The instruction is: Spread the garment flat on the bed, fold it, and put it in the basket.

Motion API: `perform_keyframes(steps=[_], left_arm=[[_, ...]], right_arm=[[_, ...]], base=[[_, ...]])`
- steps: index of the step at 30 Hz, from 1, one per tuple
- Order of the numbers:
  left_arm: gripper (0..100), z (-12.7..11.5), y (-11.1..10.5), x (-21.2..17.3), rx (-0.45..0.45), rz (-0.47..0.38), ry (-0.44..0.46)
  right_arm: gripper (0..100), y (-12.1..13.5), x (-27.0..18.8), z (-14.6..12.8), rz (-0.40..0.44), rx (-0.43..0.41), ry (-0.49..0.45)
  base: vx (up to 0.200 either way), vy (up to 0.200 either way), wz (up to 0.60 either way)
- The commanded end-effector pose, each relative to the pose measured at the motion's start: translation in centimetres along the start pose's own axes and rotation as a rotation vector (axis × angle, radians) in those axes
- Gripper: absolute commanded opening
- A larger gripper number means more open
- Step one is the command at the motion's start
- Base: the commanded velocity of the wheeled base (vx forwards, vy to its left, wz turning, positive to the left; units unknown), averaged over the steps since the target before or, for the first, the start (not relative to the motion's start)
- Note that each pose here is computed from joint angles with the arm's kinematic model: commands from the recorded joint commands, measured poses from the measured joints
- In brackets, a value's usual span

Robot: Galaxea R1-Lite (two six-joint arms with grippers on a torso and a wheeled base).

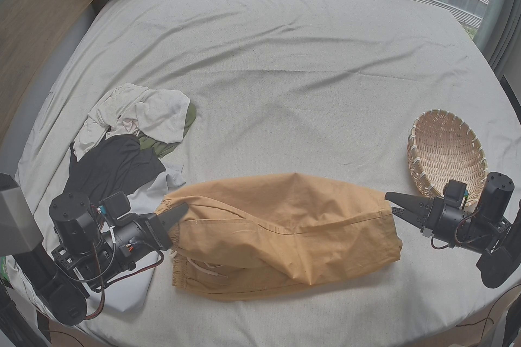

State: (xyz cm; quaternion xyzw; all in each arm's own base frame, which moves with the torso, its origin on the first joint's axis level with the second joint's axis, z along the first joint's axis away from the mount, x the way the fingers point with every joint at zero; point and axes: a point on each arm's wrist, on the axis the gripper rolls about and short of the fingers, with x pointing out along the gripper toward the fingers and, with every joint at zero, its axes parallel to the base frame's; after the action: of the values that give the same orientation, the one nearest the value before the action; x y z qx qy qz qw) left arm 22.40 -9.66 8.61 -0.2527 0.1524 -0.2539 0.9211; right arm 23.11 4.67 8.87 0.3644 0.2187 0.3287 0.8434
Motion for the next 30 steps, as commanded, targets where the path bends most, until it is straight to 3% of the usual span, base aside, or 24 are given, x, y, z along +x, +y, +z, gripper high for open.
perform_keyframes(steps=[1,19,30], left_arm=[[0,0.0,0.0,0.0,-0.001,0.0,0.0],[0,-0.1,0.0,-0.1,-0.001,0.001,0.002],[0,-0.1,0.0,-0.1,-0.001,0.003,0.004]], right_arm=[[100,-0.1,0.0,0.0,-0.002,0.002,0.001],[100,-1.8,1.9,-3.2,-0.039,0.034,0.153],[100,-2.3,2.1,-3.4,-0.044,0.011,0.165]], base=[[0.0,0.0,0.0],[0.0,0.0,0.0],[0.0,0.0,0.0]])
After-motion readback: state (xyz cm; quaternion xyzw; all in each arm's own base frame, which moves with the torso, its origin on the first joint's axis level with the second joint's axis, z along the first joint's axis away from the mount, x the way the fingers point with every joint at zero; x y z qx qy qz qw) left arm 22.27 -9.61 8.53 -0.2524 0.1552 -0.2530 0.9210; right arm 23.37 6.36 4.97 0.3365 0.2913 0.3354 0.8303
